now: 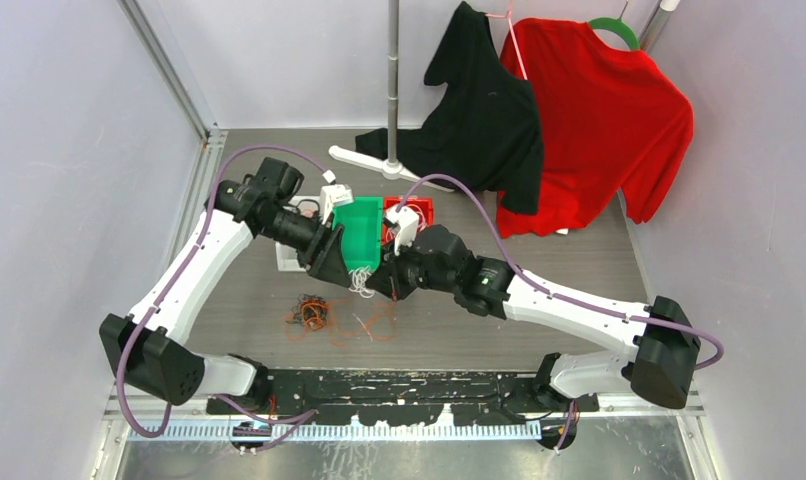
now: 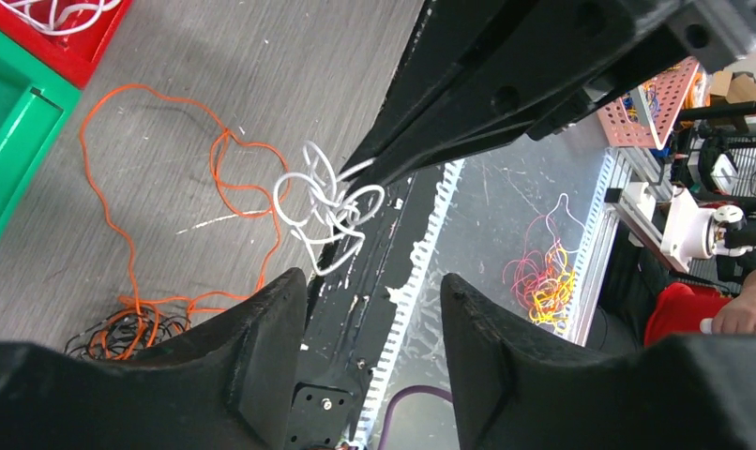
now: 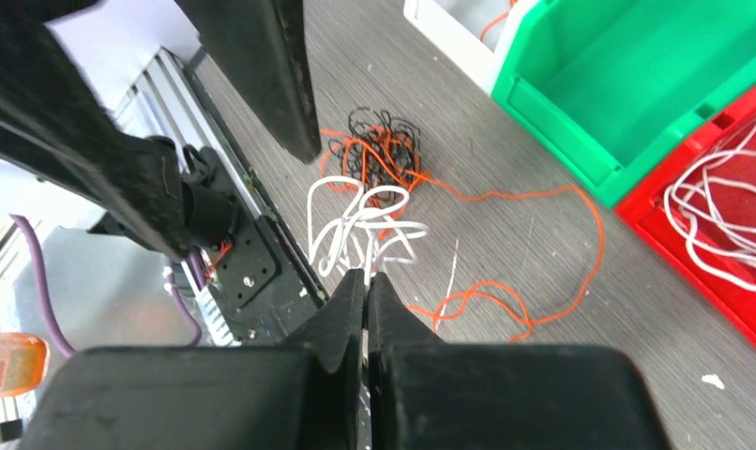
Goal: Untangle the cables
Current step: Pick up the cable from the cable.
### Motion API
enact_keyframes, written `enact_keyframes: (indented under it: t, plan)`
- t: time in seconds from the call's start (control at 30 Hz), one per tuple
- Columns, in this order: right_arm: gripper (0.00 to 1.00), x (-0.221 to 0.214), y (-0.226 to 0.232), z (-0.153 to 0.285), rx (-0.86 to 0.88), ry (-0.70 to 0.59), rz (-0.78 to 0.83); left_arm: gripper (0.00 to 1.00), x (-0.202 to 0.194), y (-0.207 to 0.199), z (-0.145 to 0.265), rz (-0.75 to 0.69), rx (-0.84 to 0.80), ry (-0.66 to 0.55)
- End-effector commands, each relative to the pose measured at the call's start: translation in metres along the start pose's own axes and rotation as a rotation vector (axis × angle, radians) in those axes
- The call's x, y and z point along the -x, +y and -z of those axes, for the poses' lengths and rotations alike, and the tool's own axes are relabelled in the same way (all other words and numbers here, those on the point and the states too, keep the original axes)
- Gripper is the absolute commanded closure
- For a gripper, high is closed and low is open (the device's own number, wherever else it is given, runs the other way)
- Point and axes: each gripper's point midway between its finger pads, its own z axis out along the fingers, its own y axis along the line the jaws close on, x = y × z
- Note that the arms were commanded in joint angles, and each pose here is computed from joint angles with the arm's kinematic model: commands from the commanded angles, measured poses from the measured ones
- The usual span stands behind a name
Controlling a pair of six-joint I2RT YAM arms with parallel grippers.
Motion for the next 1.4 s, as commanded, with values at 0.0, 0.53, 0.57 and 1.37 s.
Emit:
enact_keyframes:
  t: [0.0,0.53,0.57,1.37]
  plan:
    - [0.96,0.040,0.019,0.005,0.079,-0.145,-0.011,0.48,0.014,-0.004,0.000,-0.035,-0.021,-0.064]
    - [0.96,0.036,0.018,0.010,0.094,-0.147,-0.052,0.62,0.017,0.033,-0.005,-0.033,0.138,-0.065]
    - [0.96,0.036,0.017,0.011,0.094,-0.149,-0.052,0.61,0.016,0.034,-0.005,-0.035,0.140,-0.062]
    - [0.96,0.034,0.016,0.011,0.097,-0.150,-0.082,0.90,0.014,0.049,-0.009,-0.020,0.185,-0.061]
